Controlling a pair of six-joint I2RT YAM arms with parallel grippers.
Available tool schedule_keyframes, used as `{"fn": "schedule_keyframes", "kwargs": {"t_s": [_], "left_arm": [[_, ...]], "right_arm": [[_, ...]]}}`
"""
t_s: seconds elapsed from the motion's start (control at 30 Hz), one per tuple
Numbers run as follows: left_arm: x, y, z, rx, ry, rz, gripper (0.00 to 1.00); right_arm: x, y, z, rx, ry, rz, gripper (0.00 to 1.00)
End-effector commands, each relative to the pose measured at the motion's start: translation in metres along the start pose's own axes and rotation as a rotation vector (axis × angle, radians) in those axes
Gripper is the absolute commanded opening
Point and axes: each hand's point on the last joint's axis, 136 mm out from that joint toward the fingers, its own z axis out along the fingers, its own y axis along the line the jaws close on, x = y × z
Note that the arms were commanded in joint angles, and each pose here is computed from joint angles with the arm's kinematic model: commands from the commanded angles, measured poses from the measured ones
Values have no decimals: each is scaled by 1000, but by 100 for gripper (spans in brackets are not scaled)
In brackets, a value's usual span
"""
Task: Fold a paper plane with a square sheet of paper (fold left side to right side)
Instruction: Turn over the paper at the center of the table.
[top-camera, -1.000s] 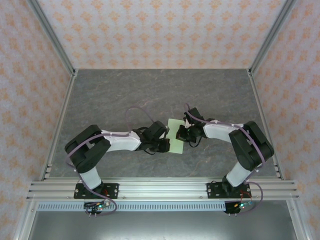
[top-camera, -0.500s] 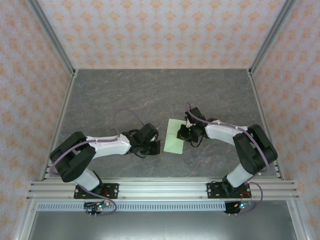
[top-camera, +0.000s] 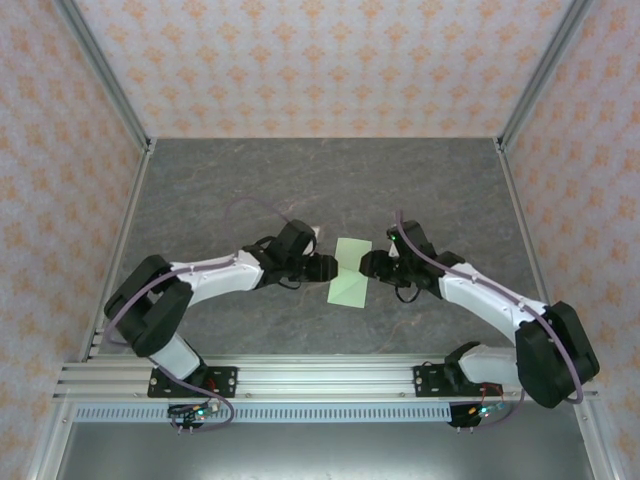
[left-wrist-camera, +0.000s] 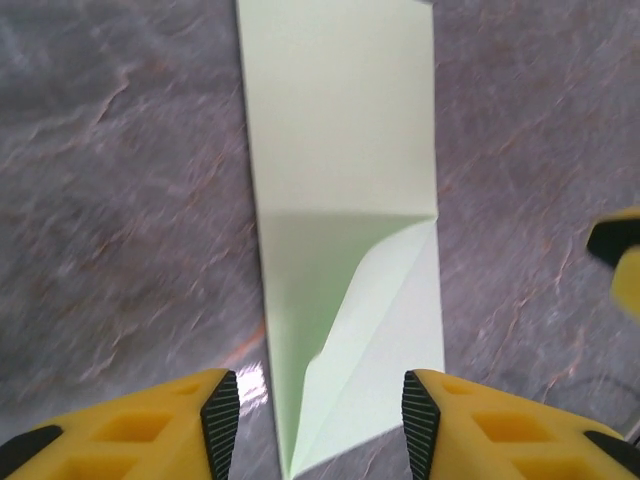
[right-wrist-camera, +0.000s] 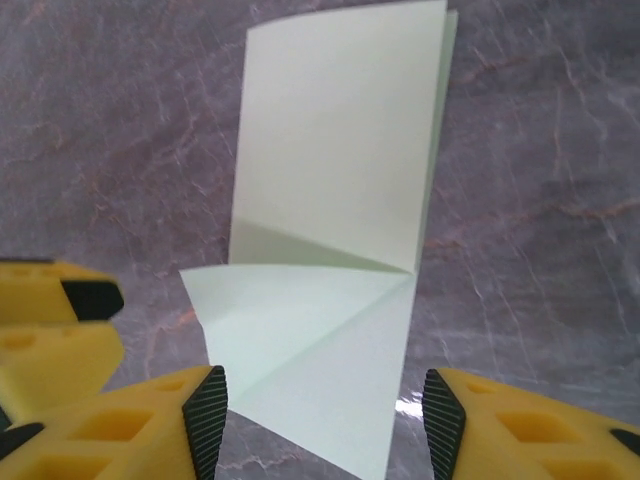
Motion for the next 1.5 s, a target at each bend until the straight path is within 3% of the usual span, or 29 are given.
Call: {"fn": "schedule_keyframes", "kwargs": {"t_s": [0.0,0.17,0.5,0.93,1.2,1.37,1.47], "left_arm": [[-8,-14,14,66,13,31,50],[-9,-17,32,91,50,30,47],[-13,0,27,22,24,18,11],[-14,7,16,-12,-8,21,10],[-12,9,15,-19,-8,18,11],[-16,14,8,-26,-24,3,14],[-22,19,-5,-8,-55,-33,25]], "right_arm": [[8,-7,-2,11,4,21,57],[13,-10,-1,8,16,26,57],[18,-1,7,-67,37,89,68],[7,26,35,-209,66,152,69],[-3,37,57,-252,89,169,52],[-6,44,63,-290,92,169,28],[-11,44,60,-293,71,152,11]]}}
